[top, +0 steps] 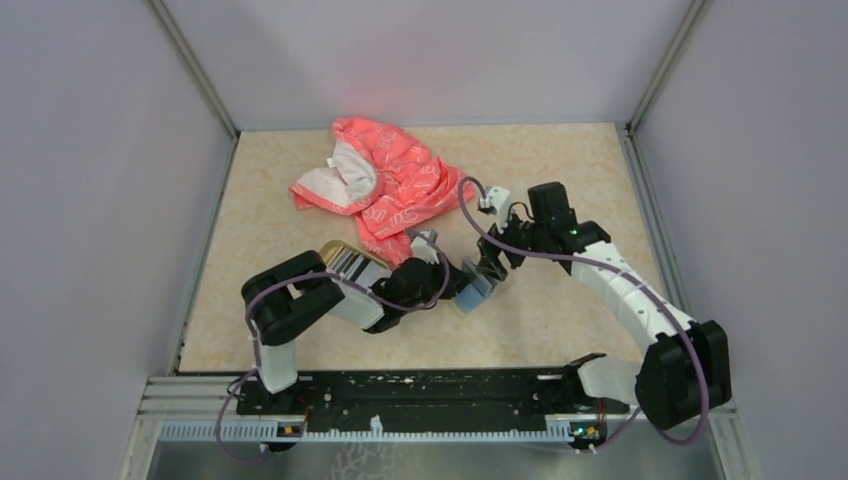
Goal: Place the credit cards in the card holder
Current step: Open the card holder at the center of the board.
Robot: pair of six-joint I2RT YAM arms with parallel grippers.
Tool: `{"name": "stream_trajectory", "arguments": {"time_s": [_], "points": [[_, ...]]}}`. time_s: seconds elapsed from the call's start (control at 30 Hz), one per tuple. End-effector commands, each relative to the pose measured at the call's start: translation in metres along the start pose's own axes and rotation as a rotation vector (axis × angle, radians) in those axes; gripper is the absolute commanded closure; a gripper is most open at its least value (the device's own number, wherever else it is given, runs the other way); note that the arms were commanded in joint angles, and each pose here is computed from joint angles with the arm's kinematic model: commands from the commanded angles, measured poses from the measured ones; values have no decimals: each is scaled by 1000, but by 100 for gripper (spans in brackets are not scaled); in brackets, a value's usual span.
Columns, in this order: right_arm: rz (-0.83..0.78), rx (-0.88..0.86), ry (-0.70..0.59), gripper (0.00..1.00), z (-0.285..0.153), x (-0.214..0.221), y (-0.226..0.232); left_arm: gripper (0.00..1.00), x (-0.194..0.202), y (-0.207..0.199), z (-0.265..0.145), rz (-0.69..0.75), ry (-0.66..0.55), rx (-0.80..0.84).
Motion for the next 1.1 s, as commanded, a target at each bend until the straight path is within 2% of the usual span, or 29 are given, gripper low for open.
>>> {"name": "stream_trajectory", "arguments": {"time_s": [0.0,0.1,0.2,0.33,0.43,0.67,0.87,1.07], "points": [[-164,12,-142,23,-15,-12,4,88,2,-5,18,14,61,46],[-264,-22,-203,27,-17,-8,12,88,5,-5,29,11,91,59],[-341,-34,-206,31,-13,3,15,87,10,1,37,6,112,43],[-470,-124,-173,53,-7,17,19,87,8,7,37,-13,120,39],[-446,-128,-140,60,-3,19,14,87,0,1,28,-3,93,74],[-329,-147,-55,63,11,26,5,84,-19,-12,-6,84,42,92],[-260,-160,28,63,25,39,-3,83,-25,-11,-43,148,79,44],[-166,-195,119,64,40,53,-8,82,-48,-19,-92,259,-11,2]]}}
Point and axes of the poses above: each gripper's point midway between its finger pads, its own z axis out along the fingers, its own y axis along the line the jaws close on, x = y × z, the point moved 9 cm from there along -z, back along the fingers, and after that the axes turned 9 degrees about -z, right-handed, at the moved point
